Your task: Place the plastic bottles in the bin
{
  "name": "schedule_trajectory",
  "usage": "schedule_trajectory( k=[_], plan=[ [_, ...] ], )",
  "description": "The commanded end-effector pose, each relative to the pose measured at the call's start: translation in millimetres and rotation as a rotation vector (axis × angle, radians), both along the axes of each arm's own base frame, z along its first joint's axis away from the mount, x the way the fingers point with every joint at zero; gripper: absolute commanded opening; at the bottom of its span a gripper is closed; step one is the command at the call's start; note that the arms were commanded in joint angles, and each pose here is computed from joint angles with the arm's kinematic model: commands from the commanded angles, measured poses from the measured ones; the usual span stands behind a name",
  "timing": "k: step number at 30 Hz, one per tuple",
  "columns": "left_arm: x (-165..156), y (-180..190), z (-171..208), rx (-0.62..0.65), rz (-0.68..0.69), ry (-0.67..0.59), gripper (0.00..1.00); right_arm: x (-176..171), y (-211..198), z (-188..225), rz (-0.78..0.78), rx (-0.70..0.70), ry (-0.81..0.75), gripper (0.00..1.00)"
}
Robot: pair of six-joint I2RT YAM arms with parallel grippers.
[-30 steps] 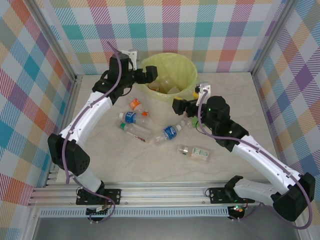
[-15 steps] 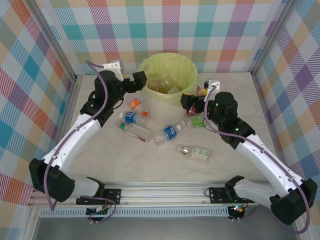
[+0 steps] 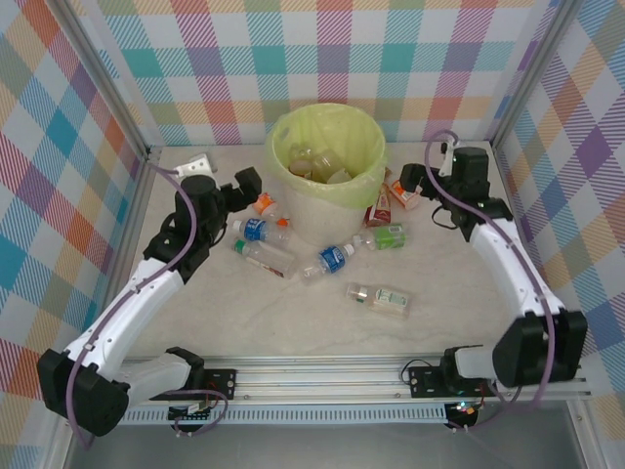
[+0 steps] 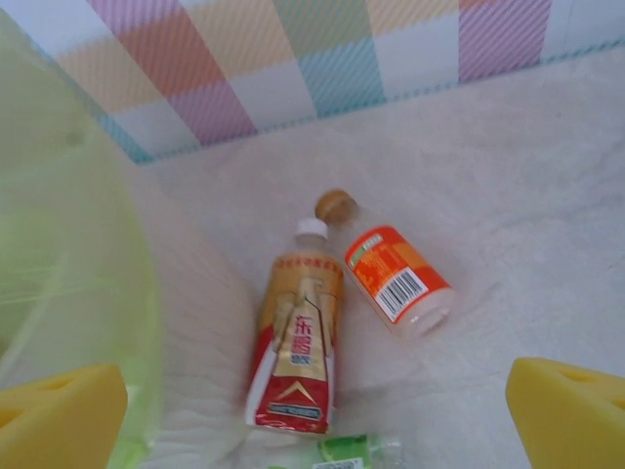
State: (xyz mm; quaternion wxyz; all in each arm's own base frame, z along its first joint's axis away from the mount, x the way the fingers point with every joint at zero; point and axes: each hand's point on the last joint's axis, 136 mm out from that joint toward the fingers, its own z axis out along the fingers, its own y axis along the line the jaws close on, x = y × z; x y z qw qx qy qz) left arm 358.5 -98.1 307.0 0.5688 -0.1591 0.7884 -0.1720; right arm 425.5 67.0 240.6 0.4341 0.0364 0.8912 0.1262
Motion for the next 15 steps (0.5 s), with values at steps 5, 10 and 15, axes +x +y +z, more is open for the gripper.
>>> schedule_trajectory(
  k=[5,10,15],
  plan=[
    [-23,38,-27,-0.072,0.147,0.030,1.00,37,-7,-77,0.126,-0.134,0.215,1.00],
    [-34,55,-30,-0.070,0.191,0.049,1.00,66,-25,-128,0.110,-0.147,0.339,1.00],
    [-42,66,-33,-0.083,0.223,0.048,1.00,84,-12,-149,0.234,-0.104,0.373,1.00]
  ],
)
